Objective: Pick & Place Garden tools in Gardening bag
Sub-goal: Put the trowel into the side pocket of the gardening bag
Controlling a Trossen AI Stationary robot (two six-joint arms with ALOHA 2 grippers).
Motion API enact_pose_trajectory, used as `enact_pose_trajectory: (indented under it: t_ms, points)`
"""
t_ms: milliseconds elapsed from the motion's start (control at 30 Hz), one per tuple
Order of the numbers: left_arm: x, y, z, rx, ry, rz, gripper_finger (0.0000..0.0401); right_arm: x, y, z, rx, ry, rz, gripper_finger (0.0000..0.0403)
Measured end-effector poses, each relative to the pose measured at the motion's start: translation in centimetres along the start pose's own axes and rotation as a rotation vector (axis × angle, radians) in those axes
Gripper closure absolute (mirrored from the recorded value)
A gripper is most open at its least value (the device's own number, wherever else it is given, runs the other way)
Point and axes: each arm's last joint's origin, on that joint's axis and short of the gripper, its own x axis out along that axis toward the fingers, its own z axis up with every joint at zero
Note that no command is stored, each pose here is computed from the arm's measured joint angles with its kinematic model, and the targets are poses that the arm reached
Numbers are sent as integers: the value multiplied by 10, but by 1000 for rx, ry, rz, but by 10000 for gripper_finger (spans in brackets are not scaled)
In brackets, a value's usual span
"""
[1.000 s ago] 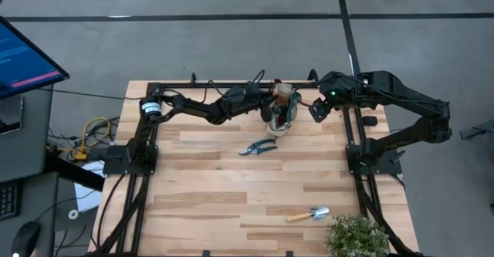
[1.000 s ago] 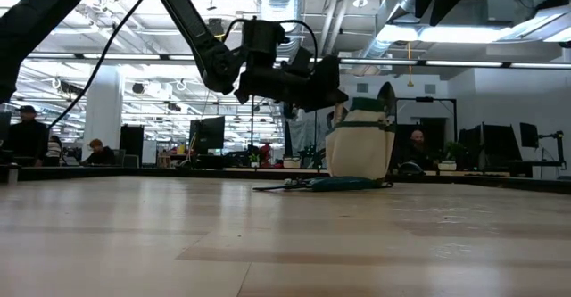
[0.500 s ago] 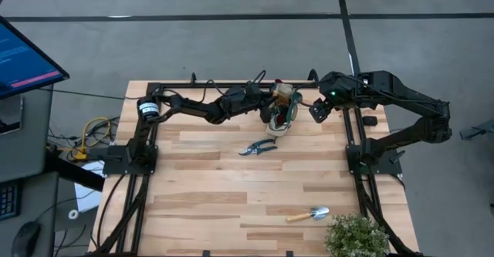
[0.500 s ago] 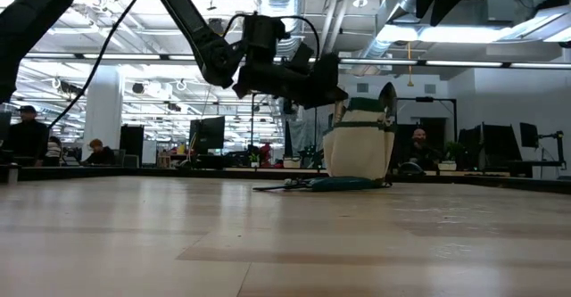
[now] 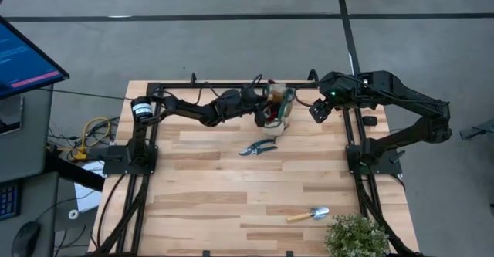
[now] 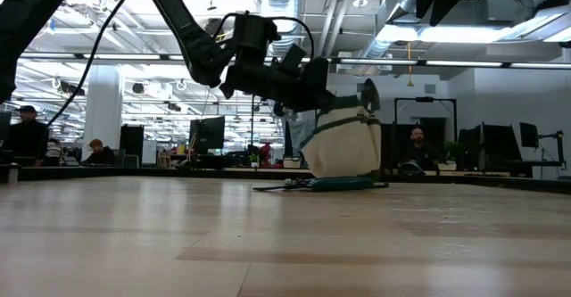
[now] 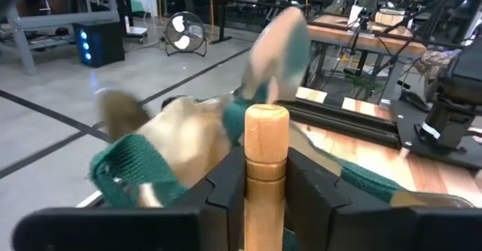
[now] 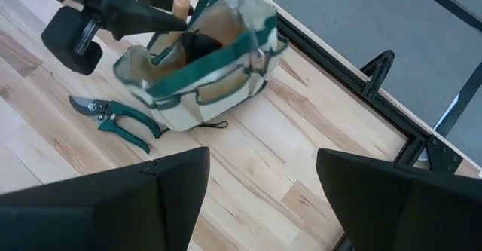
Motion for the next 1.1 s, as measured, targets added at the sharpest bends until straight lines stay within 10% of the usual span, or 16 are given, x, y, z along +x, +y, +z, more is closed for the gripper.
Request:
enact_pose_trajectory:
  t_ms: [1100]
  points:
    - [-3, -7, 10, 61, -44, -40, 299, 0, 0, 0, 1, 0, 1, 164]
